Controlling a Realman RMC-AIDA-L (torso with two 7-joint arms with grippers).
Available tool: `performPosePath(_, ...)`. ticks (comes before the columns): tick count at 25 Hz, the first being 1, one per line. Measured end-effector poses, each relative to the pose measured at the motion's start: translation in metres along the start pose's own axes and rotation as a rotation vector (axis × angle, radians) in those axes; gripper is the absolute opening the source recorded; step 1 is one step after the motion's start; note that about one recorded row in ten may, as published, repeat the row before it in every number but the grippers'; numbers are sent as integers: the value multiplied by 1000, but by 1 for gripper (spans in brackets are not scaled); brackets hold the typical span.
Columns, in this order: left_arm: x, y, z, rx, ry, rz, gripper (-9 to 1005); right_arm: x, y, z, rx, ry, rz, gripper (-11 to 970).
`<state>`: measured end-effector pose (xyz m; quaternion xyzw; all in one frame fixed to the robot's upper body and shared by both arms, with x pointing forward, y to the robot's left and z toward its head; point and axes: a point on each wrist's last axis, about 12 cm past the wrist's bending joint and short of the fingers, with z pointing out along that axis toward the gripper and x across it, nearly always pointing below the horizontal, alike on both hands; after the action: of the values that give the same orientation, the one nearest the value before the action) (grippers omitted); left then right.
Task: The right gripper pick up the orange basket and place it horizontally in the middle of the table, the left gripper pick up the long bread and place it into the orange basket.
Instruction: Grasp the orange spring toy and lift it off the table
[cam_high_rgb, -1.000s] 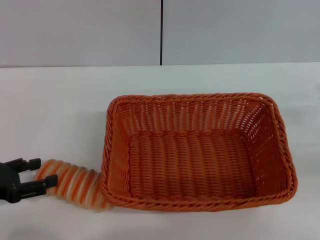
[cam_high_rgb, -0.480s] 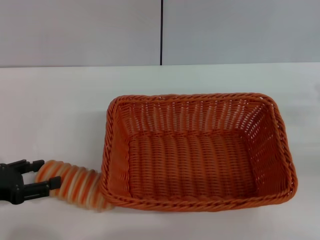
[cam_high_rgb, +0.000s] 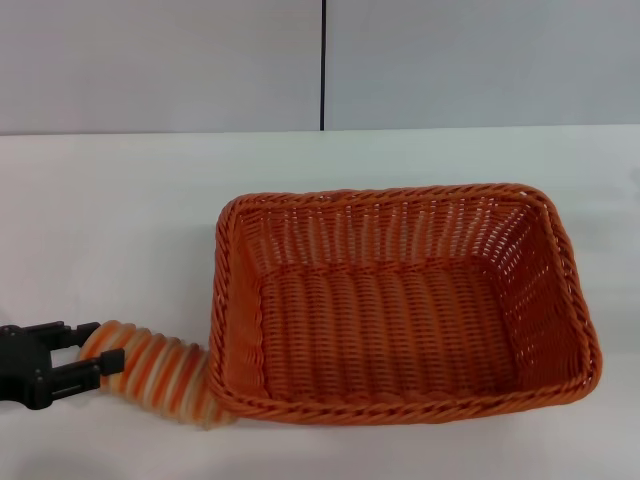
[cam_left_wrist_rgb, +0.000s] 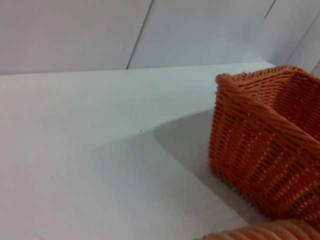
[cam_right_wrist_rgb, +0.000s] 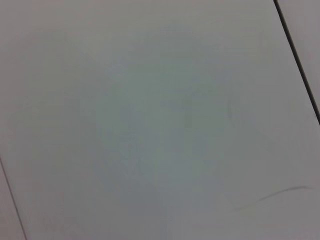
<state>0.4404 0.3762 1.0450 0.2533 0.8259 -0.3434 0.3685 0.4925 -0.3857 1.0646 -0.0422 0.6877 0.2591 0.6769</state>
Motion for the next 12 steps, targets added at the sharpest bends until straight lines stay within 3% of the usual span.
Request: performPosePath(12, -3, 0, 2, 17, 2, 9, 507, 0, 0, 0, 2, -2, 2, 488)
